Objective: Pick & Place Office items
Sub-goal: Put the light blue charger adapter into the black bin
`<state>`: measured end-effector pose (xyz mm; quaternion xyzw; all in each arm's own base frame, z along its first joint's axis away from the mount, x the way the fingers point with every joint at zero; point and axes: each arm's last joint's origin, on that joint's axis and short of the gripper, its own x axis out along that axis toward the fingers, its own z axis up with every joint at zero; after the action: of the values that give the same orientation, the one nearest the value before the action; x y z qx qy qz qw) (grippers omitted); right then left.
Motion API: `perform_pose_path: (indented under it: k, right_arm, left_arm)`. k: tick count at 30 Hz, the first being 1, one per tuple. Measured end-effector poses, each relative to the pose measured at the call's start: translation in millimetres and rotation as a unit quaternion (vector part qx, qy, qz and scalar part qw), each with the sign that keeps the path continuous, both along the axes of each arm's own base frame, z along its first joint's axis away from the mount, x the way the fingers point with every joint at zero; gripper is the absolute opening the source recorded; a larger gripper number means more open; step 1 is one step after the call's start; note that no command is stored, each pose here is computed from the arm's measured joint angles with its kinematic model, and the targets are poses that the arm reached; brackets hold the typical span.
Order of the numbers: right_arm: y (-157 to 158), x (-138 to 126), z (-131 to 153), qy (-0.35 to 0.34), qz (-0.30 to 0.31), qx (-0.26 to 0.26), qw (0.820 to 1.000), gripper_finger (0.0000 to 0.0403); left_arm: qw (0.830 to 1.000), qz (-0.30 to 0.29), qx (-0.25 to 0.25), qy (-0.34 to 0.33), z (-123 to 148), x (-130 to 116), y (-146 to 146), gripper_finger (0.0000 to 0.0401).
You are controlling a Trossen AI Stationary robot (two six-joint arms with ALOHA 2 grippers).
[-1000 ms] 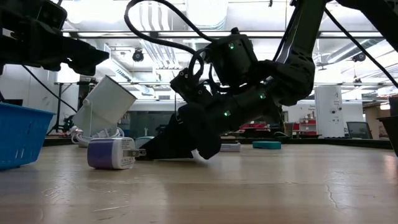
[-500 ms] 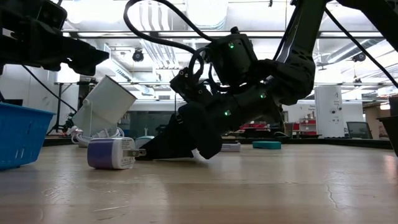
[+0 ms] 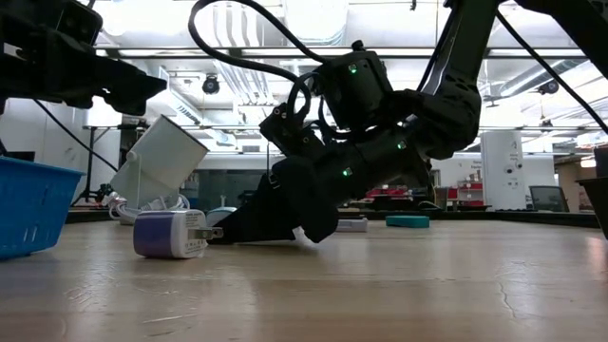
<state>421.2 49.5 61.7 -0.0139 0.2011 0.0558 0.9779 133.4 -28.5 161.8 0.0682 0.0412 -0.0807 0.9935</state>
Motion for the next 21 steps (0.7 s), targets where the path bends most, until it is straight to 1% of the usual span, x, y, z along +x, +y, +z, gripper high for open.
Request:
perform_pose_path:
  k: [6, 9, 12, 17, 21]
  right_arm:
    - [-0.2, 0.1, 0.4, -0.001, 0.000, 0.000, 1.000, 0.0244]
    - [-0.2, -0.3, 5.1, -0.006, 0.002, -0.005, 1.000, 0.0244]
    - [-0.4, -2.4, 16.3, -0.014, 0.006, -0.013, 1.000, 0.0244]
    - [-3.1, -10.4, 36.2, 0.001, 0.004, -0.018, 1.000, 0.0244]
    - [-4.6, -18.7, 58.6, 0.006, 0.002, -0.039, 0.999, 0.0244]
  left_arm:
    - [1.000, 0.000, 0.000, 0.000, 0.0, 0.0, 0.0, 0.0237]
    - [1.000, 0.000, 0.000, 0.000, 0.0, 0.0, 0.0, 0.0237]
    - [1.000, 0.000, 0.000, 0.000, 0.0, 0.0, 0.0, 0.0237]
    - [1.000, 0.000, 0.000, 0.000, 0.0, 0.0, 0.0, 0.0237]
    - [1.000, 0.000, 0.000, 0.000, 0.0, 0.0, 0.0, 0.0237]
